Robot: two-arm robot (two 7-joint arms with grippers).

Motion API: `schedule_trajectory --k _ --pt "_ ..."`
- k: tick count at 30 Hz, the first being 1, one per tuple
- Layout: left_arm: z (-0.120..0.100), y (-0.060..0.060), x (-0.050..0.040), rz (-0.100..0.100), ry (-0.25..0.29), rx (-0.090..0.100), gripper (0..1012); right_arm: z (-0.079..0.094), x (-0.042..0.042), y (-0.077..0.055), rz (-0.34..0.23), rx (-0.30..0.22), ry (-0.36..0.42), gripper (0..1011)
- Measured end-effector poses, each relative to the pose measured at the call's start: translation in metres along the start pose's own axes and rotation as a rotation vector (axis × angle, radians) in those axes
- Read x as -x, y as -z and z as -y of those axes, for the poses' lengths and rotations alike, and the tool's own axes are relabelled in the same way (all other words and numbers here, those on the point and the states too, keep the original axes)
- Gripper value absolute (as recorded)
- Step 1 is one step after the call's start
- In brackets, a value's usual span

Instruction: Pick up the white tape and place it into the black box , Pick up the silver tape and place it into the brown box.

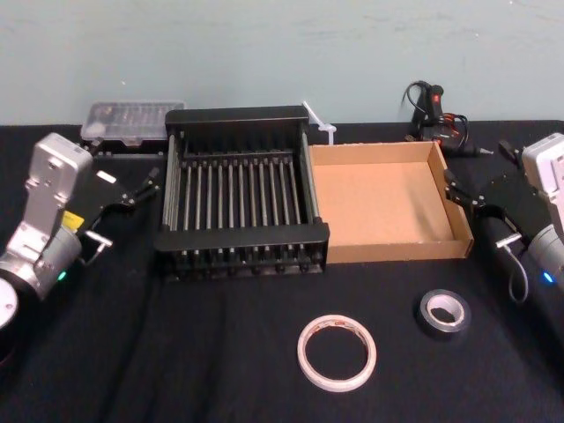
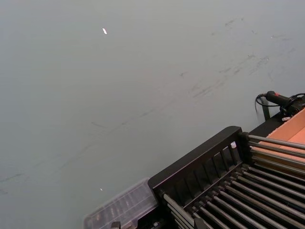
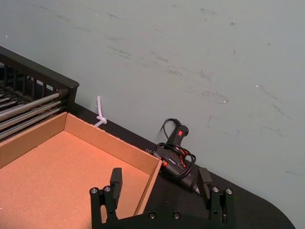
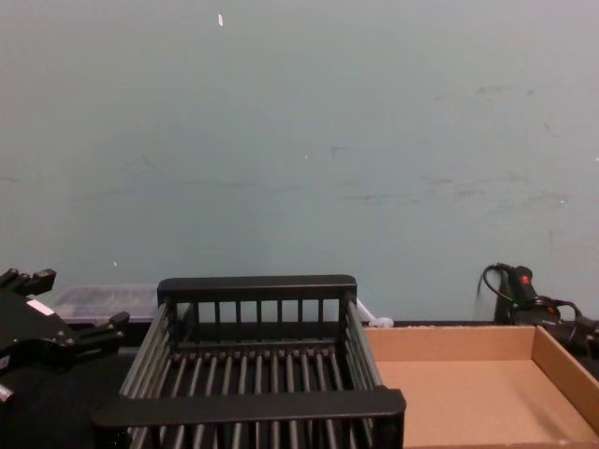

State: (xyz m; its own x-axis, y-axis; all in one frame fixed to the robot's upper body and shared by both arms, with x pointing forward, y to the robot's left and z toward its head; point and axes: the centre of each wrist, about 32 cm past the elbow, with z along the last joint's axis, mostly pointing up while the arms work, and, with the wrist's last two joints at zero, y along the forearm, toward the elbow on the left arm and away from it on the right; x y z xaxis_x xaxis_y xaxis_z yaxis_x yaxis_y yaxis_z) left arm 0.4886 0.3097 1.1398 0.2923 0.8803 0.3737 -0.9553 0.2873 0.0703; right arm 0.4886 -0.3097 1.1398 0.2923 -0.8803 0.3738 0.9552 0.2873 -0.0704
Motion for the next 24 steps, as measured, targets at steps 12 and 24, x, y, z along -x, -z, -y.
schedule_trajectory --k 12,24 --pt "0.0 0.0 0.0 0.0 0.0 0.0 1001 0.012 -0.0052 -0.017 -0.012 -0.012 -0.044 1002" --pt "0.0 0.0 0.0 0.0 0.0 0.0 1001 0.056 -0.0117 -0.04 -0.093 0.017 -0.119 1000"
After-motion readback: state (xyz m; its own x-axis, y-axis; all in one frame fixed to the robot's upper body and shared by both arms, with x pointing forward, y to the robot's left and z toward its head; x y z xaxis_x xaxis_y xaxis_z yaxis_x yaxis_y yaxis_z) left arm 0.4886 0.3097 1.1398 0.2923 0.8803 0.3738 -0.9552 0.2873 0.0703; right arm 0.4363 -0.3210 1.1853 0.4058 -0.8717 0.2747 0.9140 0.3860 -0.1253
